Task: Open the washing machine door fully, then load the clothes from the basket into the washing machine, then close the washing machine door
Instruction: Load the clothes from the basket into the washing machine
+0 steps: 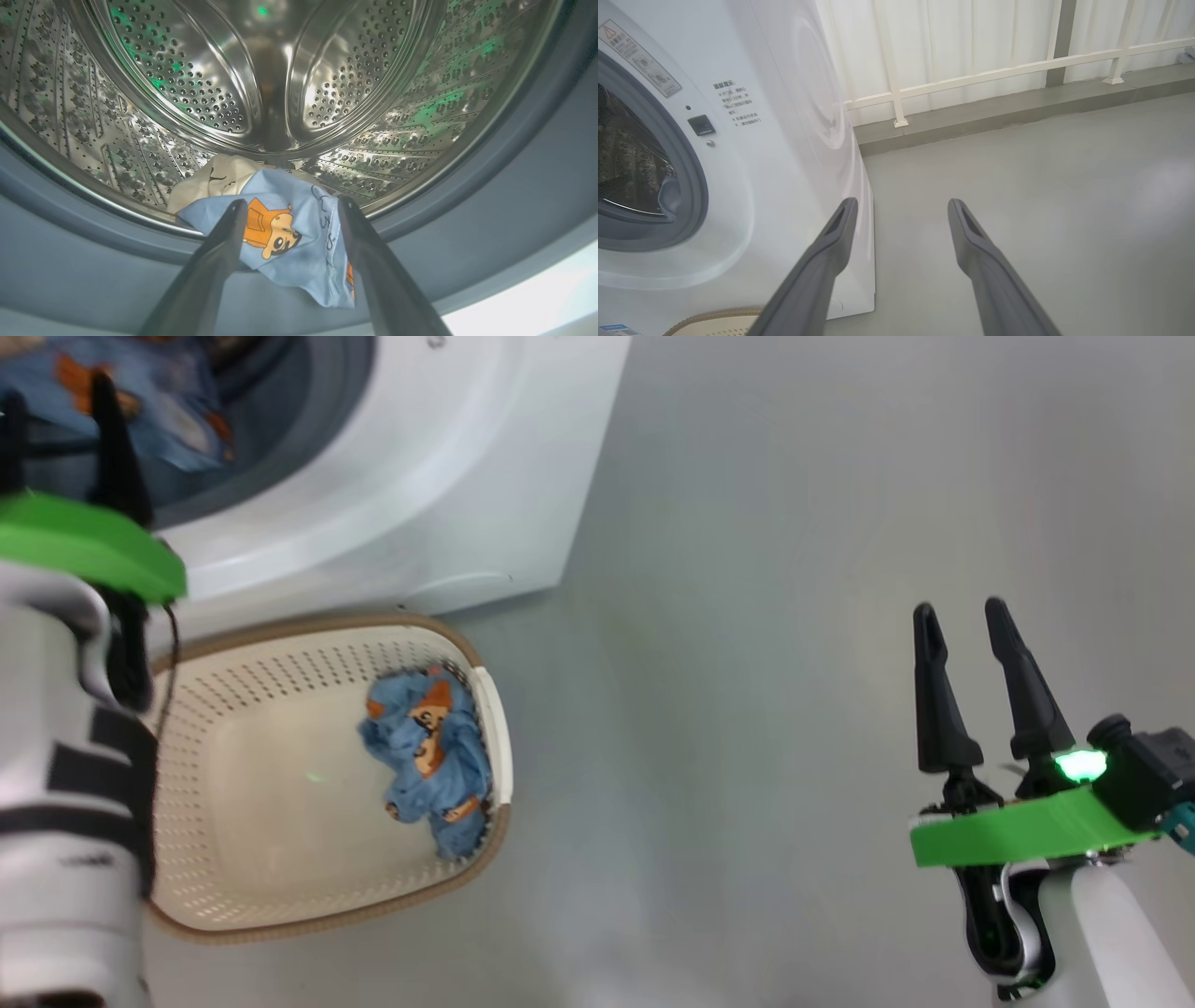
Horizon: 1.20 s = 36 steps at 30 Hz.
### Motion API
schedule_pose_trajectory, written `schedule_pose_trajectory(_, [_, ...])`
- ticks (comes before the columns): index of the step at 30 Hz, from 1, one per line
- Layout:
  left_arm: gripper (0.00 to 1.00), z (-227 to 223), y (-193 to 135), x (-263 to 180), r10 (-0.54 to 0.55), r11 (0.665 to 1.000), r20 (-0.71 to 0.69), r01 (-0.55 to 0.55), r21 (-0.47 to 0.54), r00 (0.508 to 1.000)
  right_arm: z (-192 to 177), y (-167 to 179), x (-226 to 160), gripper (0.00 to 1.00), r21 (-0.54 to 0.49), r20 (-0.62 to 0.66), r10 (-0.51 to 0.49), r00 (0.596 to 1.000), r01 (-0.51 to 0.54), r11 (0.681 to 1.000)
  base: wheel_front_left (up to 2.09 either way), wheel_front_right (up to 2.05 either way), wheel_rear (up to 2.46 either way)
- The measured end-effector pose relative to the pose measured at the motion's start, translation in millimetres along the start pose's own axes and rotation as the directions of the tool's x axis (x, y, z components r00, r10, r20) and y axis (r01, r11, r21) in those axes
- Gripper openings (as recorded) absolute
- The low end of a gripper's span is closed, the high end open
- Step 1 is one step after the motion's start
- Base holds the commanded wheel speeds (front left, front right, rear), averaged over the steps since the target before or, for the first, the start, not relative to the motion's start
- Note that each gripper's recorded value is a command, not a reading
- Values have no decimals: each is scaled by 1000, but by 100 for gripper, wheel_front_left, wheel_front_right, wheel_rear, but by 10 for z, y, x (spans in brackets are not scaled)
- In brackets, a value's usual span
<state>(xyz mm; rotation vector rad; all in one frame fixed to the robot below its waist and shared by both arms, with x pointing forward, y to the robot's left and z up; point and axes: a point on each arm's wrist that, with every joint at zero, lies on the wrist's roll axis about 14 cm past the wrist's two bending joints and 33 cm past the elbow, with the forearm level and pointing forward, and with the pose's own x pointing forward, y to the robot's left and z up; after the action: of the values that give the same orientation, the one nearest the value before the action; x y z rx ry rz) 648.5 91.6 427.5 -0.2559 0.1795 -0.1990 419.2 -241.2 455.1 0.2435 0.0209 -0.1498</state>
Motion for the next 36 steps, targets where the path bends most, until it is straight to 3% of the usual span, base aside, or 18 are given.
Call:
schedule_pose_trajectory(8, [100, 23, 40, -476, 25, 999, 25, -24, -30, 999, 94, 47, -123, 100, -3, 14, 29, 999, -29, 1000, 0, 0, 0])
schedule_pose_trajectory(36, [100, 281, 305, -2022, 96, 993, 165, -106, 52, 982, 230, 239, -438, 100, -15, 30, 132, 991, -131, 991, 0, 0, 0])
